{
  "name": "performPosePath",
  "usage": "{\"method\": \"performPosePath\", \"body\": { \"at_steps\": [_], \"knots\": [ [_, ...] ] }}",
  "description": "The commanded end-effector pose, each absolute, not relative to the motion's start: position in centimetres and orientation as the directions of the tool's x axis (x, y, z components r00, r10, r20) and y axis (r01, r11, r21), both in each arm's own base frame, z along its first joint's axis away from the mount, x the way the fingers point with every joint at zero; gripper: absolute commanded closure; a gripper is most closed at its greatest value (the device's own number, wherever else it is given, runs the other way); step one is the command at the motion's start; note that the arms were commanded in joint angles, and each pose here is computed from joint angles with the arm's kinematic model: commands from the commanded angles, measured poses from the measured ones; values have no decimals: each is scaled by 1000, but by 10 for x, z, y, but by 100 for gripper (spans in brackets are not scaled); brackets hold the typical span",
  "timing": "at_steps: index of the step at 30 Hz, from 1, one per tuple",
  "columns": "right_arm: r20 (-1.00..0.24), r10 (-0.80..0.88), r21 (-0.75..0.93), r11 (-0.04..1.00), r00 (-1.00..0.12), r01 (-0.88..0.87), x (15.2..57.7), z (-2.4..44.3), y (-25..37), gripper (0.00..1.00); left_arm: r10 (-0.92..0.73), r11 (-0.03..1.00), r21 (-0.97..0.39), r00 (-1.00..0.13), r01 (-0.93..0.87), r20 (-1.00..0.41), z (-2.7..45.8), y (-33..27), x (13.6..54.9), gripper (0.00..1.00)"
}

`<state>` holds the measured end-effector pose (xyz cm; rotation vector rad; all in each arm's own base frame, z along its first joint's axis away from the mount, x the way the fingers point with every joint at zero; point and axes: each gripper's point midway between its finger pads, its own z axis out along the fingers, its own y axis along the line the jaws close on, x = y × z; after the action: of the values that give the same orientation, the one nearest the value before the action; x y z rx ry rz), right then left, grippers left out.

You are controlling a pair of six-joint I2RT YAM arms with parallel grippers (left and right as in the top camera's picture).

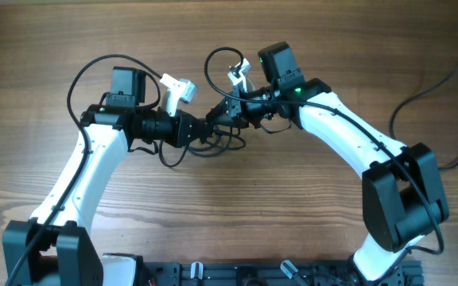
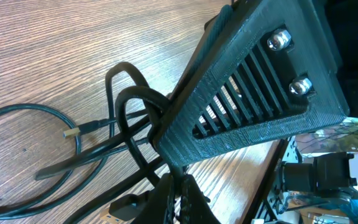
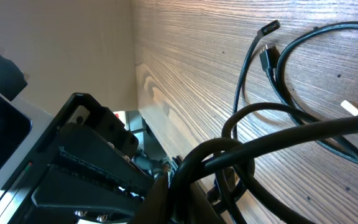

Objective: Untangle cables

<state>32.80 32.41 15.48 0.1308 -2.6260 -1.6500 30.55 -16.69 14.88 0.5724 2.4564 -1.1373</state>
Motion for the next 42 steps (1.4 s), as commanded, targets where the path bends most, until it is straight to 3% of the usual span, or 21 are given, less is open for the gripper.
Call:
{"method": "performPosePath", "body": {
  "at_steps": [1, 10, 20, 26, 33, 37, 39, 40, 42],
  "knots": [
    [-80, -94, 890, 441, -992, -113, 333, 156, 322, 96, 201, 624, -614, -859, 482, -471, 140, -159, 307, 96],
    [-156, -166, 877, 431, -974, -214, 326, 152, 319, 96, 115, 705, -595, -889, 387, -443, 133, -128, 321, 96],
    [-156, -166, 876, 432, -974, -214, 326, 152, 319, 95, 93, 717, -599, -900, 357, -426, 121, -124, 318, 96],
    [-107, -165, 918, 361, -980, -161, 326, 165, 312, 96, 21, 822, -522, -930, 225, -367, 104, -98, 325, 96],
    [-91, -160, 942, 306, -983, -137, 331, 174, 297, 96, 22, 824, -521, -932, 222, -362, 100, -98, 323, 96],
    [-89, -158, 933, 331, -983, -138, 330, 170, 301, 96, 44, 745, -608, -929, 275, -367, 112, -115, 315, 96],
    [-88, -155, 928, 346, -984, -137, 329, 167, 302, 96, 90, 660, -654, -903, 370, -420, 125, -129, 310, 74],
    [-88, -156, 928, 346, -984, -138, 329, 167, 302, 96, 105, 615, -673, -888, 411, -447, 132, -135, 308, 48],
    [-89, -156, 928, 346, -984, -138, 329, 167, 302, 96, 120, 588, -673, -871, 450, -477, 136, -139, 307, 39]
  ]
}}
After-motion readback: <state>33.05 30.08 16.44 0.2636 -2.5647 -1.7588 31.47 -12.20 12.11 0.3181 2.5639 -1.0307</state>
